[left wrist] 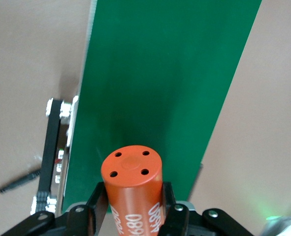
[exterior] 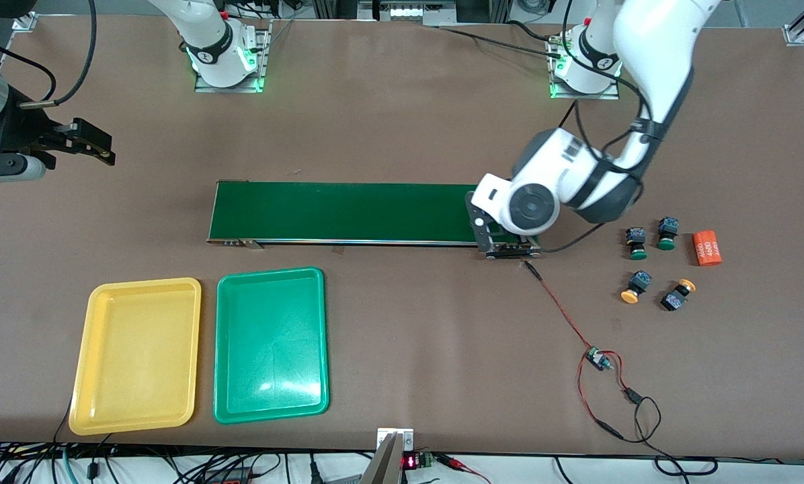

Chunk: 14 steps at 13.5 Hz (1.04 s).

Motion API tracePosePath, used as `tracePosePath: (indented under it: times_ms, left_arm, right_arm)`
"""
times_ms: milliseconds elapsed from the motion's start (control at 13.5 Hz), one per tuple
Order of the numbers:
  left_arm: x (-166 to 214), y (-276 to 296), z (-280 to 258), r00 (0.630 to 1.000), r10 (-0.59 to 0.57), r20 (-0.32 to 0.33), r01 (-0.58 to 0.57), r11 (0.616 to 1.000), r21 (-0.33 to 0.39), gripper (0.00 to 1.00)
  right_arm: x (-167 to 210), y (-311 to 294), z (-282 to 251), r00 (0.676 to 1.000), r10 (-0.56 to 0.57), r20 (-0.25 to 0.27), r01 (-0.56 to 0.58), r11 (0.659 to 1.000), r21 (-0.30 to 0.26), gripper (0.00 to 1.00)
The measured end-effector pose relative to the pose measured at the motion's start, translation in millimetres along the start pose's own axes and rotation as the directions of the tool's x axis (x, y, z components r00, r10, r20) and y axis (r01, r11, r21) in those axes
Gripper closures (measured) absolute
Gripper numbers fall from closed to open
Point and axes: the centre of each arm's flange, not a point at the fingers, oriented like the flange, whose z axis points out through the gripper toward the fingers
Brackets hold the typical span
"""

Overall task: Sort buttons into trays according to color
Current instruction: 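Carry the orange cylinder onto the green conveyor belt and release it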

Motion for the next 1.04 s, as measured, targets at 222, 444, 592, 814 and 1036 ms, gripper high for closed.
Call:
tracePosePath:
  times_ms: [222, 444, 592, 814, 1036]
  left_arm:
    - [13.0, 12.6, 10.5, 0.994, 0.107, 0.037, -0.108, 0.994, 0.031, 0.51]
    - [11.8, 11.8, 10.5, 0.992, 0.121, 0.038, -0.122, 0.992, 0.031, 0.26]
    - [8.2, 10.3, 3.7, 0.993, 0.11, 0.037, -0.111, 0.993, 0.035, 0.04]
    - [-18.7, 9.6, -39.7, 0.992, -0.106, 0.07, 0.103, 0.994, 0.041, 0.0]
    - [-76.7, -13.5, -96.8, 0.897, -0.44, 0.037, 0.437, 0.897, 0.063, 0.0]
  right_arm:
    - [0.0, 0.0, 0.0, 1.0, 0.0, 0.0, 0.0, 1.0, 0.0, 0.0]
    - [0.0, 0.0, 0.0, 1.0, 0.0, 0.0, 0.0, 1.0, 0.0, 0.0]
    - [0.0, 0.0, 0.0, 1.0, 0.0, 0.0, 0.0, 1.0, 0.0, 0.0]
    - [0.0, -0.1, 0.0, 1.0, 0.0, 0.0, 0.0, 1.0, 0.0, 0.0]
    - [0.1, -0.2, 0.0, 1.0, 0.0, 0.0, 0.0, 1.0, 0.0, 0.0]
